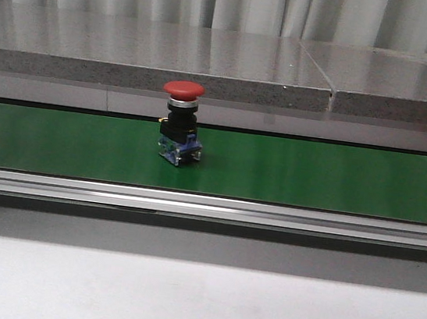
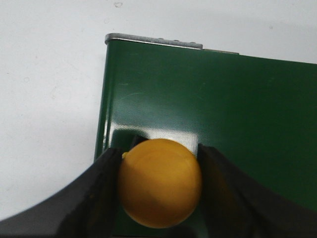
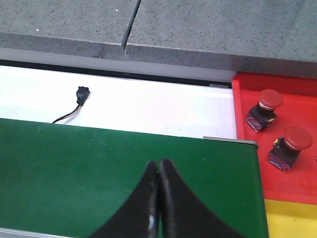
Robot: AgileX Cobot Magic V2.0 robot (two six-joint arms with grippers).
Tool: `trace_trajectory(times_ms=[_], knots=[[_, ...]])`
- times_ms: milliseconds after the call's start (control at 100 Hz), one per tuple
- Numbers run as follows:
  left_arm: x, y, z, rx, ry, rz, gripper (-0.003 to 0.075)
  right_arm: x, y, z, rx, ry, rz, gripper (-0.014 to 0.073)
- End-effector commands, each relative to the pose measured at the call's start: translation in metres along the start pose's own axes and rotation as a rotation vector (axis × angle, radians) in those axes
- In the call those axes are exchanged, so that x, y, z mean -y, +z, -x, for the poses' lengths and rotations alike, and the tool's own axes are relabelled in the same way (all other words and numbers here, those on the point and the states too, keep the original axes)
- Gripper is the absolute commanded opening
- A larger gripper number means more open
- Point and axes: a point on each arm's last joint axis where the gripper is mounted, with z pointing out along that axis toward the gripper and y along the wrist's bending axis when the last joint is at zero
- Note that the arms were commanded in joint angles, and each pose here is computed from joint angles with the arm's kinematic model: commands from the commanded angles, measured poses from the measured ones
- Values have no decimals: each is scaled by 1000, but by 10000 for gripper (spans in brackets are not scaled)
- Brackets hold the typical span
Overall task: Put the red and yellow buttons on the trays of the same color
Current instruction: 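Carry the yellow button onto the belt and open the left gripper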
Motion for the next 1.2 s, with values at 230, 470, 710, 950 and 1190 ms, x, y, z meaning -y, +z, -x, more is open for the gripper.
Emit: trace_trajectory(times_ms=[230, 470, 710, 950, 1190], knots=[[5, -18, 10, 102, 9, -2, 566, 1, -7, 14, 100, -7, -14, -66], [5, -22, 17, 149, 11, 7, 570, 1, -7, 14, 100, -7, -14, -66], [10, -42, 38, 252, -4, -25, 569, 1, -7, 14, 100, -7, -14, -66], [28, -80, 40, 384, 66, -75, 569, 1, -7, 14, 100, -7, -14, -66], [62, -131, 13, 563, 169, -119, 568, 1, -7, 14, 100, -7, -14, -66]])
